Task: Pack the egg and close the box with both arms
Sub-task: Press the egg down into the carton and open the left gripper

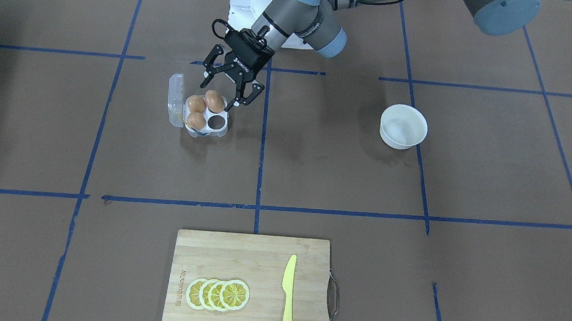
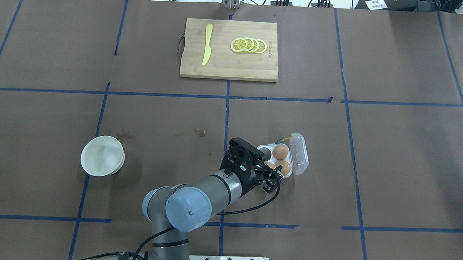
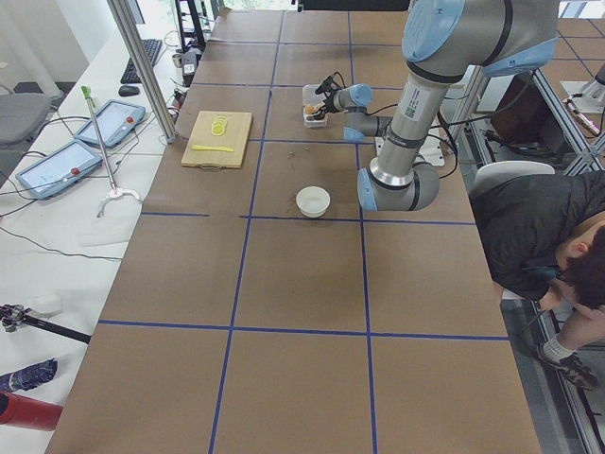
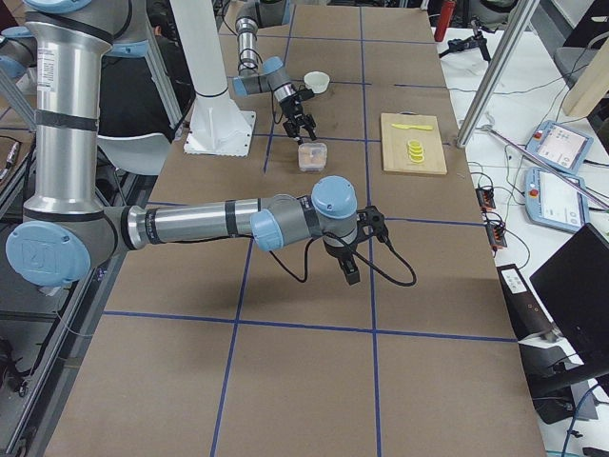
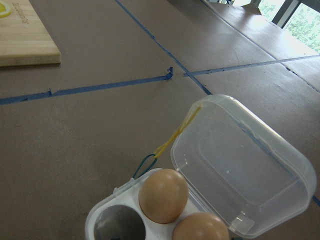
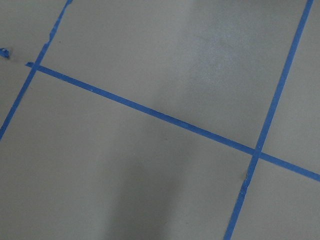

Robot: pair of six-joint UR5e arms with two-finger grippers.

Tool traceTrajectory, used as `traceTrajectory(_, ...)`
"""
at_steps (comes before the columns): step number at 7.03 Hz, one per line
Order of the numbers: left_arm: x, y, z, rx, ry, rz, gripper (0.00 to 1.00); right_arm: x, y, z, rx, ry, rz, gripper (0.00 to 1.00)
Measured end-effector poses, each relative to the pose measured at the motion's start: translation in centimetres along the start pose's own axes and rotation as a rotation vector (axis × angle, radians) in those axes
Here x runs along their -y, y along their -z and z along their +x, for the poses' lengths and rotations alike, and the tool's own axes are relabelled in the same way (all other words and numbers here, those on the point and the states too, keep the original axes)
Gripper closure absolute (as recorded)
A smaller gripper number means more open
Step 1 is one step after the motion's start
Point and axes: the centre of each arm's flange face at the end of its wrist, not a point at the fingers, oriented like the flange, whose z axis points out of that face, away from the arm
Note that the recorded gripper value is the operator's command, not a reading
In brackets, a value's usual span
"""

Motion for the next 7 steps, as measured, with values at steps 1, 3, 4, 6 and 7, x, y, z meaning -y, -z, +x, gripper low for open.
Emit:
traceTrajectory(1,-0.15,-0.06,-0.18,0.011,-0.043,-0.003,0.01,0.04,0.01,-0.01,0.0,0.0,0.0,0.0)
traceTrajectory(3,-0.71,-0.32,-0.38,0.025,-0.107,-0.019,0.01,0.04,-0.02,0.02,0.0,-0.001,0.0,0.0)
traceTrajectory(4,-0.8,-0.37,-0.37,0.027,-0.124,-0.021,0.01,0.04,0.0,0.04,0.0,-0.002,0.0,0.0)
traceTrajectory(6,-0.84,-0.5,-0.2,0.031,-0.142,-0.028,0.01,0.08,0.04,0.05,-0.001,-0.002,0.001,0.0)
traceTrajectory(7,-0.86,-0.56,-0.14,0.032,-0.145,-0.03,0.01,0.08,0.06,0.05,-0.001,-0.002,0.002,0.0)
